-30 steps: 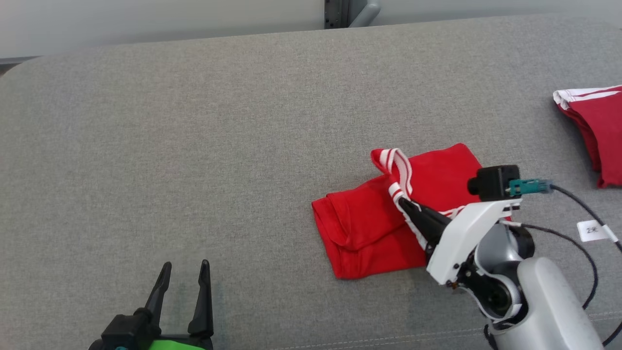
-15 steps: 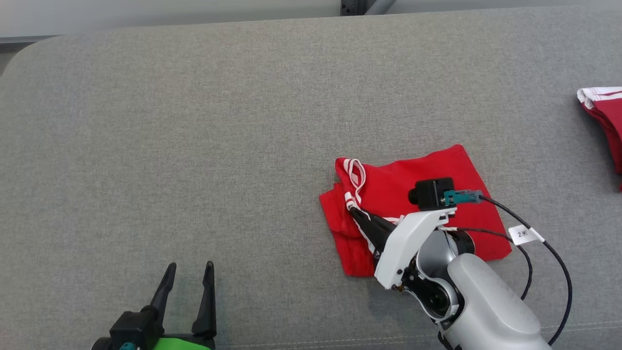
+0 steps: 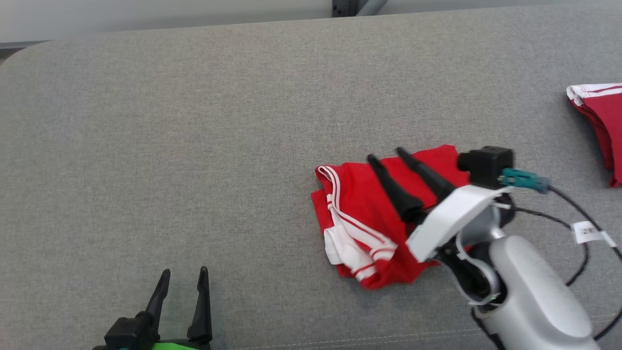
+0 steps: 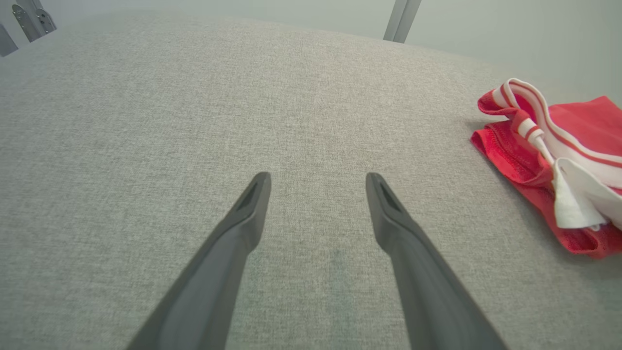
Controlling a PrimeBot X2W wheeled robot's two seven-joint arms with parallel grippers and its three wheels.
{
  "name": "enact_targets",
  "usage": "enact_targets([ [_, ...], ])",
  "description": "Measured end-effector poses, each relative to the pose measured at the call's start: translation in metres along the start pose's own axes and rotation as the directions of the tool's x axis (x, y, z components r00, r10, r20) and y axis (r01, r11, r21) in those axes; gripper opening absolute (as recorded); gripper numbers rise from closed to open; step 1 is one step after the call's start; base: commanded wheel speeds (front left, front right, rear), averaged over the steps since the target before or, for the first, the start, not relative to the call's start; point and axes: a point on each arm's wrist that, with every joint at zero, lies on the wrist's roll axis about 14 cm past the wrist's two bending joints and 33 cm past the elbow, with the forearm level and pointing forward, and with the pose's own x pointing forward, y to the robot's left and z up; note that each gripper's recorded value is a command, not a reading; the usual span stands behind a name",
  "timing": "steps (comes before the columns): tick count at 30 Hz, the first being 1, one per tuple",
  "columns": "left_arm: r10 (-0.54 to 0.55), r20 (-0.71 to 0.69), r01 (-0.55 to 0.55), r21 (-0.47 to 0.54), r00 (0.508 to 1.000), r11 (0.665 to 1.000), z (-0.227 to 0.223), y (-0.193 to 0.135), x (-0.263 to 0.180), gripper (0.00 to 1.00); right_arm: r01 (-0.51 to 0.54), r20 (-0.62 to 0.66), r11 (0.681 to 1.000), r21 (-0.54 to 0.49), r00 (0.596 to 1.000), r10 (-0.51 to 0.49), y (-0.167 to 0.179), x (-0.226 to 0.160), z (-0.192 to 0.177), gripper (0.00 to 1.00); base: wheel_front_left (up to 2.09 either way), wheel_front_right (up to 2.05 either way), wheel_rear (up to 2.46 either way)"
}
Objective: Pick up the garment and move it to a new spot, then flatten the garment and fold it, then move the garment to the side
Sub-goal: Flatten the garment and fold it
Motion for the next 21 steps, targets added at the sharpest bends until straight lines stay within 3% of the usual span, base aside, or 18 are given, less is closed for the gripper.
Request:
enact_targets([
  [1, -0.002, -0.001, 0.002, 0.000, 1.000, 1.000, 0.000, -0.001, 0.001, 1.00, 0.031, 0.034, 0.999, -0.033, 0.999, -0.030, -0.012, -0.007, 0.013, 1.00, 0.00, 0.00, 0.00],
  [2, -0.003, -0.002, 0.003, 0.000, 1.000, 1.000, -0.001, -0.001, 0.001, 1.00, 0.060, 0.069, 0.996, -0.062, 0.996, -0.056, -0.022, -0.014, 0.025, 0.84, 0.00, 0.00, 0.00],
  [3, -0.005, -0.003, 0.005, -0.001, 1.000, 1.000, -0.001, -0.002, 0.002, 1.00, 0.095, 0.110, 0.993, -0.073, 0.990, -0.087, -0.034, -0.022, 0.038, 0.39, 0.00, 0.00, 0.00],
  [4, -0.008, -0.005, 0.008, -0.003, 1.000, 1.000, -0.001, -0.003, 0.003, 1.00, 0.135, 0.134, 0.987, -0.087, 0.983, -0.123, -0.046, -0.028, 0.046, 0.39, 0.00, 0.00, 0.00],
  [5, -0.012, -0.009, 0.012, -0.003, 1.000, 1.000, -0.003, -0.004, 0.004, 1.00, 0.171, 0.134, 0.976, -0.136, 0.979, -0.153, -0.057, -0.034, 0.048, 0.02, 0.00, 0.00, 0.00],
  [8, -0.017, -0.019, 0.017, -0.005, 1.000, 1.000, -0.006, -0.006, 0.006, 1.00, 0.247, 0.101, 0.951, -0.185, 0.968, -0.231, -0.083, -0.047, 0.035, 0.00, 0.00, 0.00, 0.00],
  [12, -0.012, -0.028, 0.012, -0.006, 1.000, 1.000, -0.008, -0.004, 0.009, 1.00, 0.265, 0.033, 0.935, -0.236, 0.964, -0.265, -0.095, -0.051, -0.004, 0.00, 0.00, 0.00, 0.00],
  [17, 0.000, -0.043, -0.001, -0.007, 0.999, 1.000, -0.012, 0.001, 0.011, 1.00, 0.213, -0.035, 0.947, -0.238, 0.973, -0.228, -0.082, -0.040, -0.056, 0.00, 0.00, 0.00, 0.00],
  [21, 0.000, -0.044, -0.001, -0.007, 0.999, 1.000, -0.013, 0.001, 0.013, 1.00, 0.160, -0.043, 0.959, -0.234, 0.984, -0.175, -0.065, -0.023, -0.071, 0.00, 0.00, 0.00, 0.00],
])
